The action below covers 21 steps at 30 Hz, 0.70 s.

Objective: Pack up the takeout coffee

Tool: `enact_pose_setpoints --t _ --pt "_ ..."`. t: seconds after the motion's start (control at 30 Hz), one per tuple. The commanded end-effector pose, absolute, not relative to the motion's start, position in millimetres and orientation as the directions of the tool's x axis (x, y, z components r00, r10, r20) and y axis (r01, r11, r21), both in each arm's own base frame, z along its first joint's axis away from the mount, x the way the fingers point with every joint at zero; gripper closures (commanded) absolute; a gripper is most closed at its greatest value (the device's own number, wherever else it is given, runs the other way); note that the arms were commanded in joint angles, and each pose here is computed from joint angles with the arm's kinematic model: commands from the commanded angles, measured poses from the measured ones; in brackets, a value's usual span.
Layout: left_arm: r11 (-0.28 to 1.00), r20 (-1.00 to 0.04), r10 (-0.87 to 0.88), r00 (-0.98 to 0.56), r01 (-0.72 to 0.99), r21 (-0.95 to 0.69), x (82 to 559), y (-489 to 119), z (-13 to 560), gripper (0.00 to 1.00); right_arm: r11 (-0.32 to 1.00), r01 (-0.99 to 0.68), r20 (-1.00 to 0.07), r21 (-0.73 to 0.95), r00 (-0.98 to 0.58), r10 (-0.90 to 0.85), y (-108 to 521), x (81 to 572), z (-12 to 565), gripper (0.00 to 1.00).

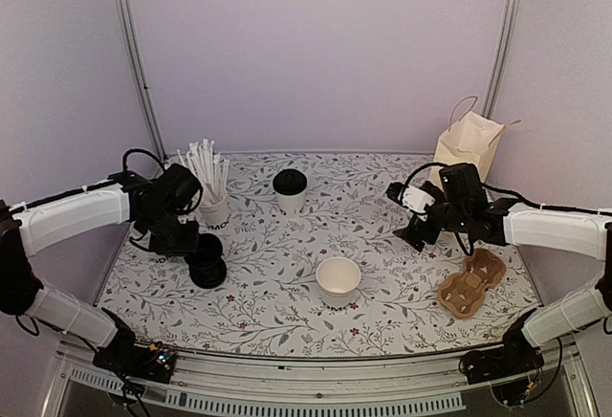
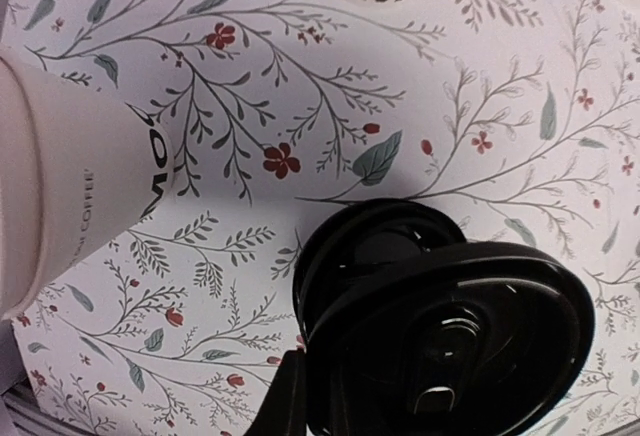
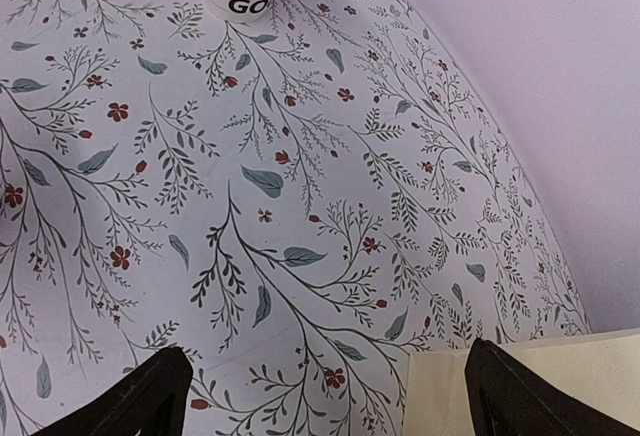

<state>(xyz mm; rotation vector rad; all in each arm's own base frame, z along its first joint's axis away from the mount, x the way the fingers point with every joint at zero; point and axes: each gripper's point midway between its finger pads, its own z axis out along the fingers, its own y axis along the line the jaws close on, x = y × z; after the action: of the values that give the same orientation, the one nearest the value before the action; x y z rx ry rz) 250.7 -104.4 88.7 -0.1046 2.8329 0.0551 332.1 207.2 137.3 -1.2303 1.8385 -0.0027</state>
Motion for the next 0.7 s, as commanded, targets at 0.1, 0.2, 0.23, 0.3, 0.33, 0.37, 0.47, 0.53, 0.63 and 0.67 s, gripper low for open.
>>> enact_pose_setpoints --t 0.1,0.2,0.23,0.3,0.33,0.37,0.47,0.53,0.63,0.67 --pt "0.991 -0.407 -0.102 -0.908 -0.059 -0.117 256.6 -117.9 145.0 0.93 0.518 -0.751 -0.688 -0.408 -0.12 -0.716 211.8 332.1 146.2 0.01" --pt "0.984 -0.417 -0.089 -0.905 -0.016 -0.175 257.7 -130.7 154.8 0.95 0.517 -0.764 -0.71 -0.386 -0.112 -0.696 216.6 328.7 158.0 0.01" --pt "0.977 -0.438 -0.079 -0.896 0.019 -0.214 260.4 -141.5 162.4 0.95 0.506 -0.785 -0.718 -0.358 -0.115 -0.686 220.1 323.6 161.4 0.01" --pt "0.936 -0.485 -0.06 -0.872 0.12 -0.331 262.3 -174.2 186.6 0.95 0.459 -0.838 -0.773 -0.296 -0.072 -0.63 235.4 307.6 187.6 0.01" --pt "0.903 -0.52 -0.058 -0.852 0.178 -0.392 264.3 -192.2 202.9 0.95 0.432 -0.862 -0.796 -0.265 -0.058 -0.603 241.9 299.1 199.5 0.01" --pt "0.864 -0.556 -0.059 -0.829 0.237 -0.445 265.8 -209.5 220.9 0.95 0.4 -0.883 -0.82 -0.246 -0.031 -0.572 247.7 289.8 217.1 0.01" --pt "0.737 -0.64 -0.062 -0.766 0.398 -0.547 267.2 -256.4 274.6 0.93 0.323 -0.921 -0.864 -0.218 0.028 -0.502 261.4 272.4 269.3 0.01" --pt "0.643 -0.691 -0.087 -0.718 0.489 -0.59 267.1 -283.1 310.3 0.93 0.281 -0.939 -0.886 -0.198 0.049 -0.461 267.8 263.4 300.7 0.01" --pt "0.475 -0.731 -0.156 -0.664 0.599 -0.645 268.8 -315.3 350.4 0.94 0.216 -0.964 -0.923 -0.158 0.066 -0.378 278.0 249.6 343.4 0.01" --pt "0.427 -0.735 -0.18 -0.654 0.621 -0.657 269.8 -322.5 358.8 0.95 0.198 -0.969 -0.933 -0.148 0.071 -0.352 281.5 245.9 356.8 0.01"
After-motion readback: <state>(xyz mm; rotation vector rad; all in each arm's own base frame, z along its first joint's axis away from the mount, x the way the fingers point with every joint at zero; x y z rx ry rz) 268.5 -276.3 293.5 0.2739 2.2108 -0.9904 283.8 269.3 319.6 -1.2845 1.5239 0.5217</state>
